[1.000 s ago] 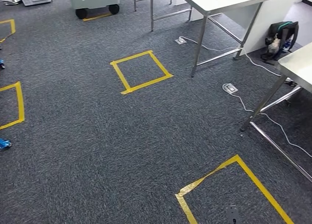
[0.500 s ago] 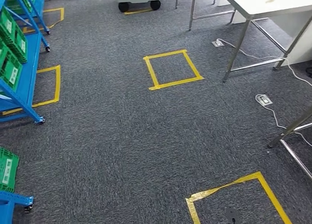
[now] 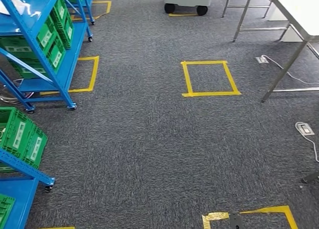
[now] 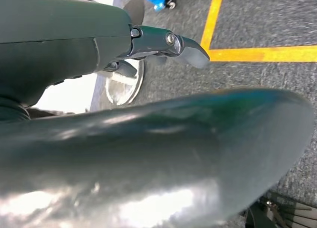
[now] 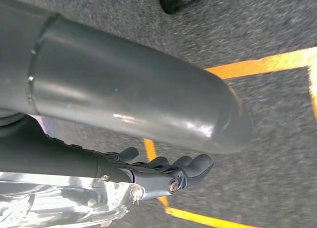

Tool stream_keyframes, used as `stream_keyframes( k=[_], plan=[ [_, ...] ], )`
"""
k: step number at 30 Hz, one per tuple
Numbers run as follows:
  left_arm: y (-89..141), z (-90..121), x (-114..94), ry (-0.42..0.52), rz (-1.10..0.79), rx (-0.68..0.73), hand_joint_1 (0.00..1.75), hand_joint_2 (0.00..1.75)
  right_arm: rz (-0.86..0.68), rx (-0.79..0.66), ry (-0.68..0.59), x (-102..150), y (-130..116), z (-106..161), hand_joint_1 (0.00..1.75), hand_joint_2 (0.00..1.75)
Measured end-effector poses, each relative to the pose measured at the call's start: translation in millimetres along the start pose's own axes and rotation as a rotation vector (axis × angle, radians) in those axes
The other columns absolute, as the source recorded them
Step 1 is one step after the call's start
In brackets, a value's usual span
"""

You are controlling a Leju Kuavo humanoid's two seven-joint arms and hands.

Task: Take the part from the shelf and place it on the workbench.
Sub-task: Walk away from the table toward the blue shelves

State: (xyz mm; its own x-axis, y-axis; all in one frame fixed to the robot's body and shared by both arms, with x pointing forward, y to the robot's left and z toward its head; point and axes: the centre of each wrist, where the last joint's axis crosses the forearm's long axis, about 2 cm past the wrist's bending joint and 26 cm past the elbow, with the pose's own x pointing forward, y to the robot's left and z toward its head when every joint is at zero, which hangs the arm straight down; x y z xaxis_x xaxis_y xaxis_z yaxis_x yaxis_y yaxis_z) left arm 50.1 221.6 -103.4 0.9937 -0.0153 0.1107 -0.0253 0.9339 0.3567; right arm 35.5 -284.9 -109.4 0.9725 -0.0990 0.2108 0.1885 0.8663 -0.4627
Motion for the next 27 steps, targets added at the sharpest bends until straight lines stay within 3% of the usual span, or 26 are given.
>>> stream_keyframes(
  k=[27],
  plan=[
    [-0.6, 0.4, 1.1, 0.008, 0.022, -0.001, 0.00, 0.00, 0.007, 0.017, -0.017, 6.2, 1.7, 0.0, 0.00, 0.00]
  ],
)
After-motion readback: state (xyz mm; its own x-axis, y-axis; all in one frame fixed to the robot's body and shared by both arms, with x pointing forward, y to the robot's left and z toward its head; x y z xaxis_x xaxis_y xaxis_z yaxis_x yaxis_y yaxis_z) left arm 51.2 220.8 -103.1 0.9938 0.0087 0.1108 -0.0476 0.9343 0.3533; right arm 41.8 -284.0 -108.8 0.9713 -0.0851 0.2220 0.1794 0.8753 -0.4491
